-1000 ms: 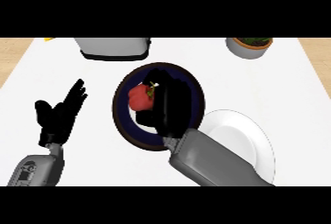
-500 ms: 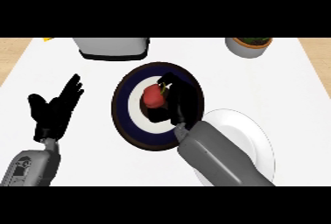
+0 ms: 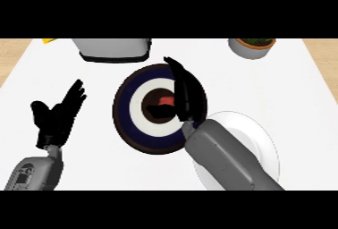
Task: Pick the bell pepper from the plate and place it in the plate
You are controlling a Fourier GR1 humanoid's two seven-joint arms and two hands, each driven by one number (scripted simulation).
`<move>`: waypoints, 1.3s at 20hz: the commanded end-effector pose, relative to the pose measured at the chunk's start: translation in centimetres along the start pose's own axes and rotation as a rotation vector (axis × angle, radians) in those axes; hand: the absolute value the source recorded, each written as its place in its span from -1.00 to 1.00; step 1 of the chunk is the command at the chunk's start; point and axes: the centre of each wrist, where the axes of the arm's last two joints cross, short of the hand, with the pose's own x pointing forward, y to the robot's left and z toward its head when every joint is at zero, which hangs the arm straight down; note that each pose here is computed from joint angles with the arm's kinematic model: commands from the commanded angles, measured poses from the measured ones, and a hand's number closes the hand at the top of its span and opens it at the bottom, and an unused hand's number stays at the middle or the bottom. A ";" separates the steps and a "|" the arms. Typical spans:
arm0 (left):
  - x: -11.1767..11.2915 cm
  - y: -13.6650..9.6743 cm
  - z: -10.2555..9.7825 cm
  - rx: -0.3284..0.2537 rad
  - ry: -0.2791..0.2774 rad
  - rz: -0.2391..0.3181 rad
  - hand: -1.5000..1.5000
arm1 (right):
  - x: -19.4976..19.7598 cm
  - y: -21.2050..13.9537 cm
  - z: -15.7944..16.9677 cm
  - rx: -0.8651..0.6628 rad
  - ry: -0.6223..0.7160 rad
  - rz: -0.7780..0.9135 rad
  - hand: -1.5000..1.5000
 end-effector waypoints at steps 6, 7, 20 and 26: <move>-0.4 0.4 0.6 0.030 0.009 -0.005 0.00 | 4.1 -3.8 0.6 -0.110 -0.121 -0.399 -1.00; 0.2 0.4 0.4 0.015 0.014 -0.005 0.00 | 2.8 -4.2 1.8 -0.094 -0.055 -0.455 -1.00; 1.4 0.0 0.3 0.016 0.019 -0.010 0.00 | -4.7 -6.3 3.1 0.044 -0.023 -0.650 -1.00; -0.7 -0.2 0.5 0.014 0.005 -0.005 0.00 | -7.4 -6.7 3.9 0.036 -0.013 -0.617 -1.00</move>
